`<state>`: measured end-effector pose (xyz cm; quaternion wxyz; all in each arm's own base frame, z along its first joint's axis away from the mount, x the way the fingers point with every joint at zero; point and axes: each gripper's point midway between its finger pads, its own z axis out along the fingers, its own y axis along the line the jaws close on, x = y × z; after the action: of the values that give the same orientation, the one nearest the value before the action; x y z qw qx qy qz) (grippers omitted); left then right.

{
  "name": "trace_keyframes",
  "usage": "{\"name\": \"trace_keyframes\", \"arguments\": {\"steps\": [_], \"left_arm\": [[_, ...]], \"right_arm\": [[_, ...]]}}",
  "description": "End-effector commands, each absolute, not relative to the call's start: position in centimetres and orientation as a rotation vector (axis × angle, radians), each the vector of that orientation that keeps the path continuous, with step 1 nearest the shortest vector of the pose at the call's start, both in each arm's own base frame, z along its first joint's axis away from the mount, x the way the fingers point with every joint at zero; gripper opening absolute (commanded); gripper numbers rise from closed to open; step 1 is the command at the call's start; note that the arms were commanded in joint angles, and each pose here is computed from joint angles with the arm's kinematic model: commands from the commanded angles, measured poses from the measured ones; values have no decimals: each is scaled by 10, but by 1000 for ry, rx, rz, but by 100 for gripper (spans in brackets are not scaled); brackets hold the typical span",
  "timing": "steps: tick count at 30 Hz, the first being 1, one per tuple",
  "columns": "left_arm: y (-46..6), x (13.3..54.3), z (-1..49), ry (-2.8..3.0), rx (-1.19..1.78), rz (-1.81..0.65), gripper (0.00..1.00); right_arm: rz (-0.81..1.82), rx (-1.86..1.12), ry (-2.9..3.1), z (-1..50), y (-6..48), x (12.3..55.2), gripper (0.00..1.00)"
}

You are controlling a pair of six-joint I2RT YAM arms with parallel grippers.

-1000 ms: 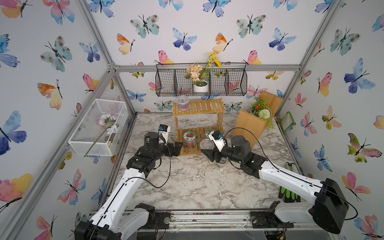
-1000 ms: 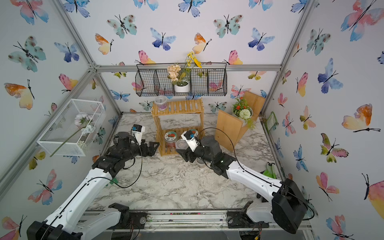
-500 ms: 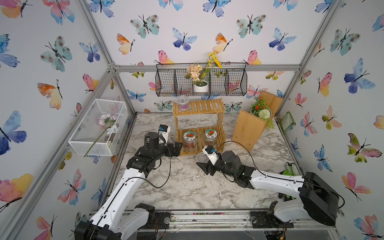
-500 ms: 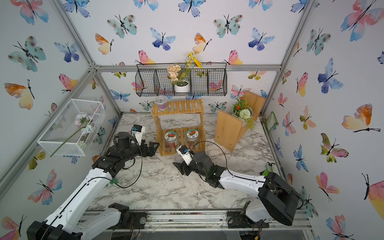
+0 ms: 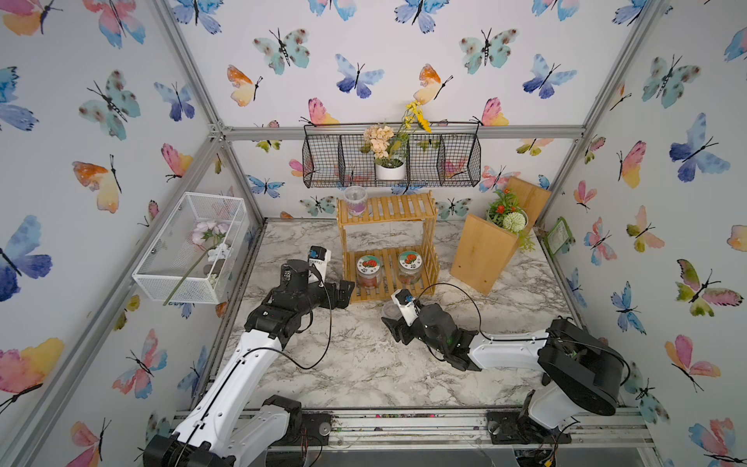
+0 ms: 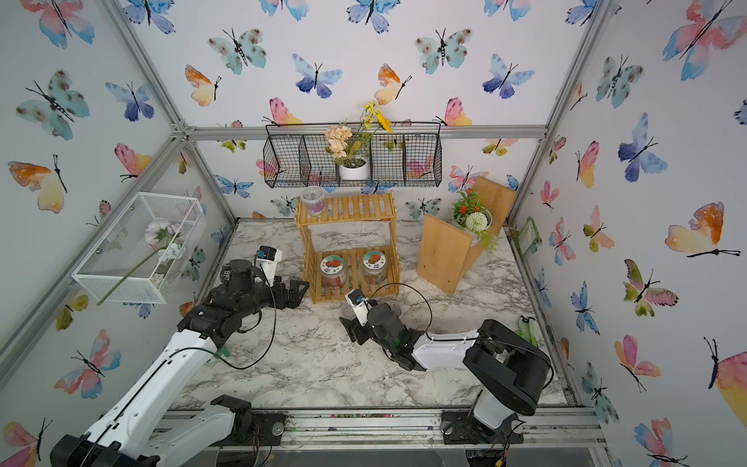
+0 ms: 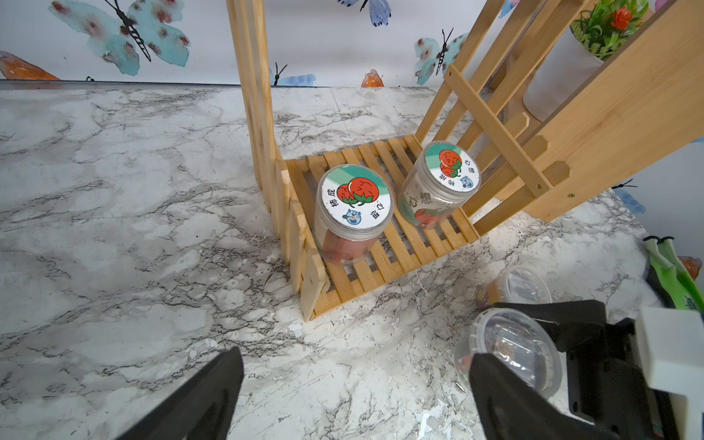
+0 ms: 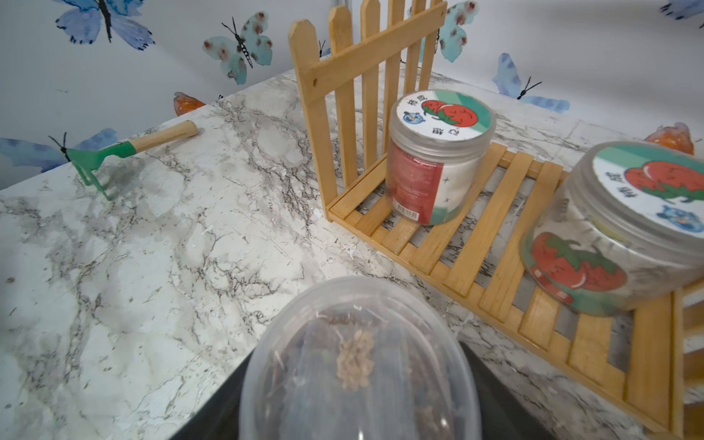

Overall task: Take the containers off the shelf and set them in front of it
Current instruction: Place the container at the center of the board.

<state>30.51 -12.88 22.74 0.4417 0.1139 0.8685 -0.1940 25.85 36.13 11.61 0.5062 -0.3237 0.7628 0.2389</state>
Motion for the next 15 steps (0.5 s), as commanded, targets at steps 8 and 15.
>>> {"name": "trace_keyframes", "arguments": {"steps": [8,15], "left_arm": [[-129,298,230,2148,307,-499,99],[-129,299,229,2148,306,-497,99]], "right_arm": [[521,-660,1858,103,360,275,56],[495,-668,1877,93,366,281,57]]}}
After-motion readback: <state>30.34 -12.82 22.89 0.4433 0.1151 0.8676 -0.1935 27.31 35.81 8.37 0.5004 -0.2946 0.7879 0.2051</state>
